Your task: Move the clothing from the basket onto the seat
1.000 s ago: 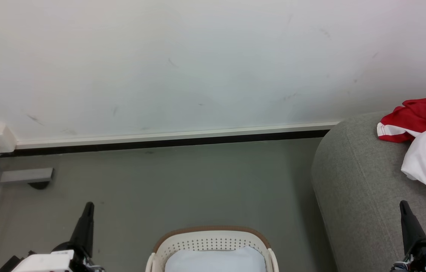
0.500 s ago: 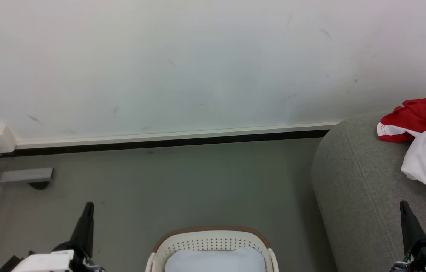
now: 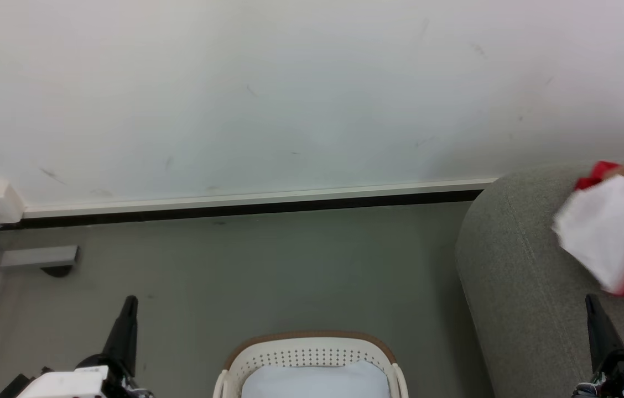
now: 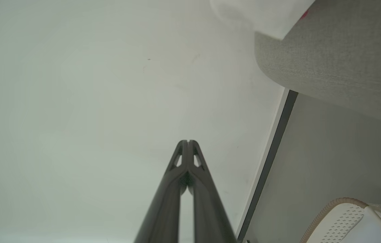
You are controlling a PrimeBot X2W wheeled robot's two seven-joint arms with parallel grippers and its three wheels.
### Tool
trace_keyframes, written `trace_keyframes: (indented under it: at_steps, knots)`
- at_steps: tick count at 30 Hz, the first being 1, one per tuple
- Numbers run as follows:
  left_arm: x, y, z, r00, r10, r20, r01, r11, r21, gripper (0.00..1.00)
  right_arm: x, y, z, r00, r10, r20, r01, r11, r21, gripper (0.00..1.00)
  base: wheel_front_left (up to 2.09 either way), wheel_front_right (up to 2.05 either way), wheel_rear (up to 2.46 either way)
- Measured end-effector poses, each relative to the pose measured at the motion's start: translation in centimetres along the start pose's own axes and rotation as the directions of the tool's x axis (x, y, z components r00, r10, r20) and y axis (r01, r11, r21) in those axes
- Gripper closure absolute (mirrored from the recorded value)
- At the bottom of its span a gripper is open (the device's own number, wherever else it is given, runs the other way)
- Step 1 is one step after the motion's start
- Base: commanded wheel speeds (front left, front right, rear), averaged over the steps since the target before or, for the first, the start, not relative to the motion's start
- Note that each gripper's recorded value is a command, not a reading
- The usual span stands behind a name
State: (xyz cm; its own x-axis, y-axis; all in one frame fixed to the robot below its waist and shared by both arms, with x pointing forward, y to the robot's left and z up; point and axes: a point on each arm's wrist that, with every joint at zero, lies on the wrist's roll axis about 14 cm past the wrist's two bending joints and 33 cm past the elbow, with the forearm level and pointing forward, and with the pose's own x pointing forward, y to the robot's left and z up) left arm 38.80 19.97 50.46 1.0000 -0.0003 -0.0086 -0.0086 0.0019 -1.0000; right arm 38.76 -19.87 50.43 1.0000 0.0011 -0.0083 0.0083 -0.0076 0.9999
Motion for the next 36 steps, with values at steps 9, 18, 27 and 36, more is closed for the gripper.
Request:
trace_keyframes:
  at_steps: [9,18,27,36]
  knots:
    - [0.0,0.0,0.0,1.0,0.0,0.0,0.0,1.0,0.0,1.0,0.0,0.0,0.0,1.0,0.0,0.0,0.0,1.0,0.0,1.0,0.0,0.0,0.0]
    - [0.0,0.0,0.0,1.0,0.0,0.0,0.0,1.0,0.0,1.0,0.0,0.0,0.0,1.0,0.0,0.0,0.0,1.0,0.0,1.0,0.0,0.0,0.0]
    - [0.0,0.0,0.0,1.0,0.0,0.0,0.0,1.0,0.0,1.0,0.0,0.0,0.0,1.0,0.0,0.0,0.0,1.0,0.0,1.0,0.0,0.0,0.0]
    - [0.0,0.0,0.0,1.0,0.0,0.0,0.0,1.0,0.0,1.0,0.0,0.0,0.0,1.0,0.0,0.0,0.0,1.0,0.0,1.0,0.0,0.0,0.0]
